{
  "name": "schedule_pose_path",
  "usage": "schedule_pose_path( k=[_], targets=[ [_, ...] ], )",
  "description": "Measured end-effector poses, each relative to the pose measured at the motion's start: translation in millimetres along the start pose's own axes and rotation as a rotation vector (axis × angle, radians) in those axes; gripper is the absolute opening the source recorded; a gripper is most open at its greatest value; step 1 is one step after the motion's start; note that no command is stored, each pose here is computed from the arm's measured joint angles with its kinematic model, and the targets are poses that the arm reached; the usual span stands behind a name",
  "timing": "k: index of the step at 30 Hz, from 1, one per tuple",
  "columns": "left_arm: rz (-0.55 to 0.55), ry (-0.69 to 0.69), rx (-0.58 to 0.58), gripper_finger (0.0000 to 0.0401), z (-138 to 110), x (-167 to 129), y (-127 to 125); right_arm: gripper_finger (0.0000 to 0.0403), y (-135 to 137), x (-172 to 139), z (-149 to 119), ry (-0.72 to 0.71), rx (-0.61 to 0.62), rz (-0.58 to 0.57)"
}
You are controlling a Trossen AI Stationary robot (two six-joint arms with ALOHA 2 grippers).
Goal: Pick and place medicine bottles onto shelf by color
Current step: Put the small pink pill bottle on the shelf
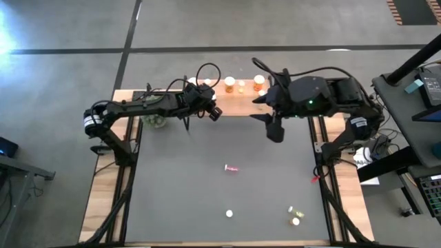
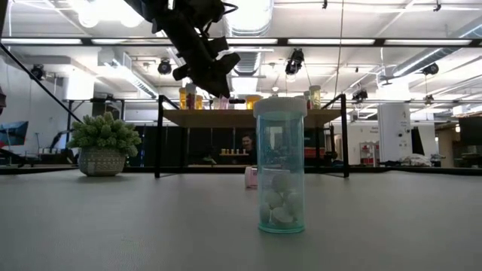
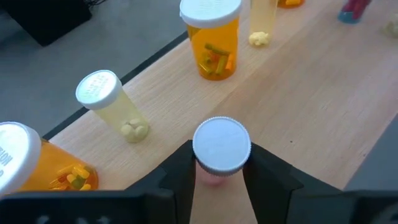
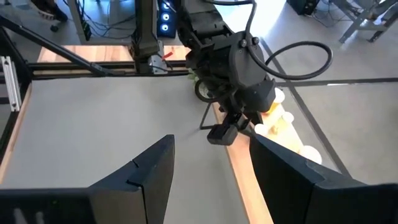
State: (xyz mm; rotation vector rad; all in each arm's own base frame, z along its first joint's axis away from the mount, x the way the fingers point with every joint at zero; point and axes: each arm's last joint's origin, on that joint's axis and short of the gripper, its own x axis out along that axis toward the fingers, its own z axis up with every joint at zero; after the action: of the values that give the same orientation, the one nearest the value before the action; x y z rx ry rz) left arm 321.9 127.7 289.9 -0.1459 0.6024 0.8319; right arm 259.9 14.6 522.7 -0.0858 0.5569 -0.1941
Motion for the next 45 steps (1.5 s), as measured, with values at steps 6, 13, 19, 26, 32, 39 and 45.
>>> schedule_pose_path(
  k=[6, 13, 19, 26, 32, 39, 45],
  targets=[
    [0.015, -0.005, -0.001, 0.0146, 1.0, -0.4, 0.5, 0.0199, -0.7, -2.4, -2.1, 0.015, 0.002, 0.000],
    [0.025, -0.042, -0.017, 0.0162, 11.7, -6.5, 1.8, 0.0199, -0.7, -2.4, -2.2, 0.016, 0.004, 0.000],
    [0.018, -0.077, -0.009, 0.0162, 23.9, -12.3, 2.0, 0.0199, -0.5, -1.7, -2.1, 0.017, -0.003, 0.000],
    [-0.037, -0.128, -0.003, 0.0163, 40.1, -25.9, -0.5, 0.0199, 2.7, 9.2, -0.8, 0.031, 0.013, -0.001],
    [-0.233, -0.195, -0.013, 0.0163, 57.9, -55.6, -8.5, 0.0199, 7.4, 25.5, 2.0, 0.037, 0.023, -0.001],
    [-0.523, -0.199, 0.041, 0.0163, 54.3, -90.4, -27.4, 0.0199, 12.0, 30.3, -0.1, 0.083, 0.237, 0.100],
    [-0.606, -0.123, 0.085, 0.0163, 35.6, -110.5, -42.7, 0.0199, 17.6, 33.4, -5.0, 0.184, 0.396, 0.234]
  ],
)
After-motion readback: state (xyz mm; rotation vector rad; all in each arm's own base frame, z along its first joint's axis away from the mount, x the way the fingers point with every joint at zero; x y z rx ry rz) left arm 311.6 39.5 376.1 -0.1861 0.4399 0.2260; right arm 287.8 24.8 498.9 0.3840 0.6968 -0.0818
